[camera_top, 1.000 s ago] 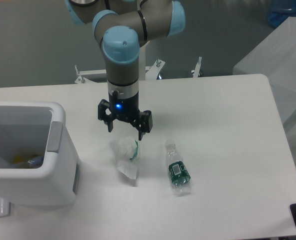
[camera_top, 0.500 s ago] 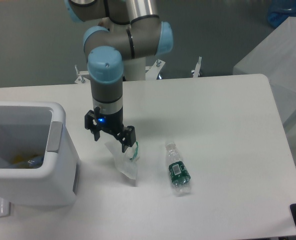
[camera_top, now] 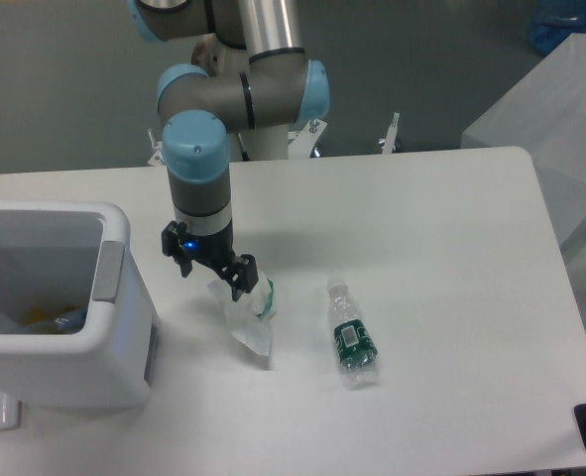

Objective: Place the trash in the trash can
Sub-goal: 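Close the gripper on the plastic bag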

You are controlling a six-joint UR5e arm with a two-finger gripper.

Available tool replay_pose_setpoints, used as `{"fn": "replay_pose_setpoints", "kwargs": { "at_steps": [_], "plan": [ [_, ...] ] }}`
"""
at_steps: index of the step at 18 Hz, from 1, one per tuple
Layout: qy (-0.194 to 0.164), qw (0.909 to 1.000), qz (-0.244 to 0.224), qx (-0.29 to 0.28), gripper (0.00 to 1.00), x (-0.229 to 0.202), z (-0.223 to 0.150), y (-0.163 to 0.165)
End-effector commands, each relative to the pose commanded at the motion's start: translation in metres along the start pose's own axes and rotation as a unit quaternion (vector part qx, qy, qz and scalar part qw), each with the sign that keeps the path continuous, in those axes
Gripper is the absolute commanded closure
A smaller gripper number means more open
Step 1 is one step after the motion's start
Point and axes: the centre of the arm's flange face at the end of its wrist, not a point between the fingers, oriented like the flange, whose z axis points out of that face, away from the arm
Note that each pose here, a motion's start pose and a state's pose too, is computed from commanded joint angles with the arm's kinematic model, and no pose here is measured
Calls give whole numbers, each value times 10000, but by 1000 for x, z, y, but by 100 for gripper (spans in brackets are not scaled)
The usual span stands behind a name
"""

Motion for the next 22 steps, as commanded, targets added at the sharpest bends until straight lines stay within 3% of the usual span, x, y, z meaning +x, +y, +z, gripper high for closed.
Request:
{"fn": "replay_pose_setpoints", "kwargs": {
  "at_steps": [9, 15, 18, 19, 22],
  "plan": [
    [34, 10000, 24, -52, 1, -2, 9, -3],
    [-46, 9999, -14, -109, 72, -7, 6, 1],
    [-198, 9995, -13, -226, 82, -10, 6, 4],
    [-223, 9994, -12, -256, 91, -11, 6, 5],
    [-250, 9994, -83, -220, 98, -17, 2, 4]
  ]
}}
